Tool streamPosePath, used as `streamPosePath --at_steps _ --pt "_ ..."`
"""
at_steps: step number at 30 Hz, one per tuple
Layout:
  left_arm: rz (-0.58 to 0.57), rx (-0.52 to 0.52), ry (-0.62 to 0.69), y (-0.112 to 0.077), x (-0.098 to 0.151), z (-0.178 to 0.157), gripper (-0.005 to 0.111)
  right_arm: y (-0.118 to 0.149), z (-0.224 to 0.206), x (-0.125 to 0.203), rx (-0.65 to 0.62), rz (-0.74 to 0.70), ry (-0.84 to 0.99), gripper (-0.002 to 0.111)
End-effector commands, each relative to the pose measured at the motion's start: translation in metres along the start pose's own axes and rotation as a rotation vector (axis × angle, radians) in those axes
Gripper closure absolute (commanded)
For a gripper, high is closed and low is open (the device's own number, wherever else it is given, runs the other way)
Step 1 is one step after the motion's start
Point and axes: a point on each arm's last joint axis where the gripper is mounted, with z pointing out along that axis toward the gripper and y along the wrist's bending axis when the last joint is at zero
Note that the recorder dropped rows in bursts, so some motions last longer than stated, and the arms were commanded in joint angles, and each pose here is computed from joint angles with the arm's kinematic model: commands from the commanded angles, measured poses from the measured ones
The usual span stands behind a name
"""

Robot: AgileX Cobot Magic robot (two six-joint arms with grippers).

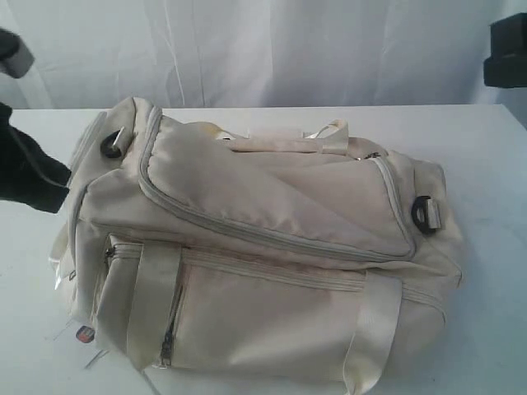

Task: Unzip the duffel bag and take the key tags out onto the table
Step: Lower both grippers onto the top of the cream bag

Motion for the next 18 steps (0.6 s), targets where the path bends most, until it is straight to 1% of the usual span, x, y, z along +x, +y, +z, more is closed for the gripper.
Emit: streamPosePath --at_steps 1,3,5,6,7,10,11,12,13,14,15,16,17,18 --pt "0.121 0.106 0.114 -0.012 -0.025 -0.001 0.107 -0.002 0.019 -0.016 -0.063 -0.009 0.171 0.108" --pt "0.147 0.135 0.14 -0.016 -0.04 0.003 0.107 -0.002 0.026 -0.024 -0.091 -0.002 0.223 0.108" --pt "0.181 0.159 0.163 -0.019 -0.052 0.009 0.107 -0.004 0.032 -0.033 -0.097 -0.005 0.237 0.108" --pt "0.204 0.172 0.161 -0.021 -0.065 0.013 0.107 -0.005 0.039 -0.041 -0.102 -0.008 0.244 0.108" --pt "0.211 0.181 0.171 -0.023 -0.072 0.017 0.107 -0.005 0.043 -0.045 -0.105 -0.013 0.247 0.108" --pt "0.252 0.205 0.202 -0.02 -0.097 0.03 0.107 -0.002 0.071 -0.058 -0.114 -0.063 0.278 0.108" --pt "0.271 0.213 0.219 -0.019 -0.102 0.035 0.107 -0.003 0.079 -0.059 -0.107 -0.09 0.291 0.108" --pt "0.298 0.228 0.25 -0.018 -0.11 0.044 0.107 -0.008 0.097 -0.06 -0.078 -0.125 0.331 0.108" --pt "0.317 0.229 0.266 -0.016 -0.115 0.049 0.107 -0.01 0.103 -0.061 -0.07 -0.128 0.343 0.108" --pt "0.34 0.21 0.279 -0.011 -0.126 0.061 0.107 -0.017 0.122 -0.058 -0.055 -0.132 0.392 0.108" --pt "0.329 0.183 0.278 -0.003 -0.136 0.074 0.107 -0.022 0.138 -0.055 -0.055 -0.125 0.437 0.108" --pt "0.318 0.183 0.272 0.001 -0.142 0.081 0.107 -0.026 0.148 -0.053 -0.052 -0.117 0.461 0.108" --pt "0.296 0.211 0.261 0.007 -0.151 0.093 0.107 -0.03 0.159 -0.05 -0.043 -0.12 0.486 0.108" --pt "0.296 0.249 0.253 0.008 -0.155 0.1 0.107 -0.034 0.165 -0.049 -0.026 -0.131 0.501 0.108"
